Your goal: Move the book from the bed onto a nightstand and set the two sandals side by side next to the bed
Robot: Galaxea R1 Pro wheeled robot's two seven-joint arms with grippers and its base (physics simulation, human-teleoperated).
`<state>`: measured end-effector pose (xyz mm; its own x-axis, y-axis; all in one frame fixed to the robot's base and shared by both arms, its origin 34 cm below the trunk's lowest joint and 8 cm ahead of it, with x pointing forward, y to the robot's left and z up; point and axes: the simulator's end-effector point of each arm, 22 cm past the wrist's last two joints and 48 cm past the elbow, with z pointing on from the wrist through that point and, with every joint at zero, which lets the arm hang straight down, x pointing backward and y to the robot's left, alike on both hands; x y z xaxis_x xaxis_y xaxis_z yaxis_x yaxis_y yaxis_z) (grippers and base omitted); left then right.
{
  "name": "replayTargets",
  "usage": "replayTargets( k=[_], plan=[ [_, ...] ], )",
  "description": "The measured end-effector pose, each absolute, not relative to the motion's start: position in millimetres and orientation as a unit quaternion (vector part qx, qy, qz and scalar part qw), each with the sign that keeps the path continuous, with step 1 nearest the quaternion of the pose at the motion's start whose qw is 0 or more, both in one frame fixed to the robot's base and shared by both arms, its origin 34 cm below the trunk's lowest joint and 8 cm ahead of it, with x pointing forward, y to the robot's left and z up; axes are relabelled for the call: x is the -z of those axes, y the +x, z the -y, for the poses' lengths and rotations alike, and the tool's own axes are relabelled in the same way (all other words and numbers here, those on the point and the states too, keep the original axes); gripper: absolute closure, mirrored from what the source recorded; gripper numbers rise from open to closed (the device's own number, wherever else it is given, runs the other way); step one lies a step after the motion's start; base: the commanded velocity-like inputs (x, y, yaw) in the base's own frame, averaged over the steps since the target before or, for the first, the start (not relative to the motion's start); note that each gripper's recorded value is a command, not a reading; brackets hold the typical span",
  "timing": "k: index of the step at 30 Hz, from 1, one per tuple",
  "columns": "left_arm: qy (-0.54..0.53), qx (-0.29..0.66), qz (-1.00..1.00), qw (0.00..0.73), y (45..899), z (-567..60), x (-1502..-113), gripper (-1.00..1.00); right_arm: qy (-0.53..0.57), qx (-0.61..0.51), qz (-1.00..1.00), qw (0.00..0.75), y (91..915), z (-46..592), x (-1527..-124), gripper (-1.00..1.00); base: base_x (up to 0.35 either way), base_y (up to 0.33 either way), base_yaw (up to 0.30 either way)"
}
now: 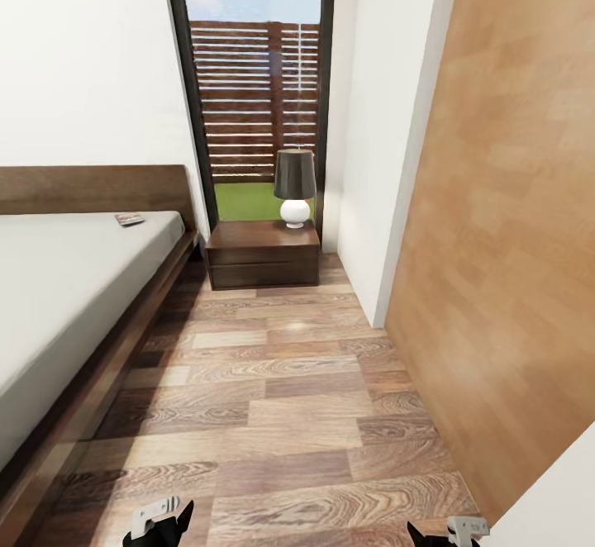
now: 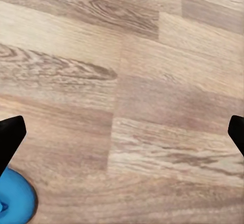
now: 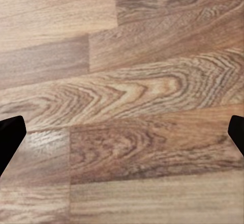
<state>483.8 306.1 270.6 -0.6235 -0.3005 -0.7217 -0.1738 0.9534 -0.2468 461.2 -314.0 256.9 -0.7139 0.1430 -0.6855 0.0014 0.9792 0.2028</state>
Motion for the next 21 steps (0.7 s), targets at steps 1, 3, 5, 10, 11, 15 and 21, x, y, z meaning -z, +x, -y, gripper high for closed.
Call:
replayTargets(
  k=[1, 3, 5, 10, 11, 15, 21],
  plan=[
    [-0.132, 0.077, -0.898, 0.413, 483.8, -306.1, -270.6, -1.00, 0.039, -0.094, -0.921, 0.376, 461.2, 313.9, -256.9, -1.00, 0.005, 0.000, 0.000],
    [-0.132, 0.077, -0.898, 0.413, 483.8, -306.1, -270.6, -1.00, 0.039, -0.094, -0.921, 0.376, 461.1, 313.9, -256.9, -1.00, 0.003, 0.000, 0.006],
    [-0.132, 0.077, -0.898, 0.413, 483.8, -306.1, -270.6, -1.00, 0.039, -0.094, -0.921, 0.376, 461.4, 313.9, -257.0, -1.00, 0.001, 0.000, 0.027],
    [-0.132, 0.077, -0.898, 0.413, 483.7, -306.2, -270.6, -1.00, 0.039, -0.094, -0.921, 0.376, 461.5, 313.8, -257.0, -1.00, 0.000, 0.000, 0.161],
    [-0.132, 0.077, -0.898, 0.413, 483.7, -306.0, -270.6, -1.00, 0.039, -0.094, -0.921, 0.376, 461.4, 313.9, -257.0, -1.00, 0.000, 0.000, 0.261],
    [-0.132, 0.077, -0.898, 0.413, 483.7, -306.1, -270.6, -1.00, 0.039, -0.094, -0.921, 0.377, 461.9, 313.8, -257.2, -1.00, 0.000, 0.000, 0.259],
    [-0.132, 0.077, -0.898, 0.413, 483.8, -306.0, -270.6, -1.00, 0.039, -0.094, -0.921, 0.376, 461.3, 313.9, -257.0, -1.00, 0.003, -0.006, 0.130]
  ],
)
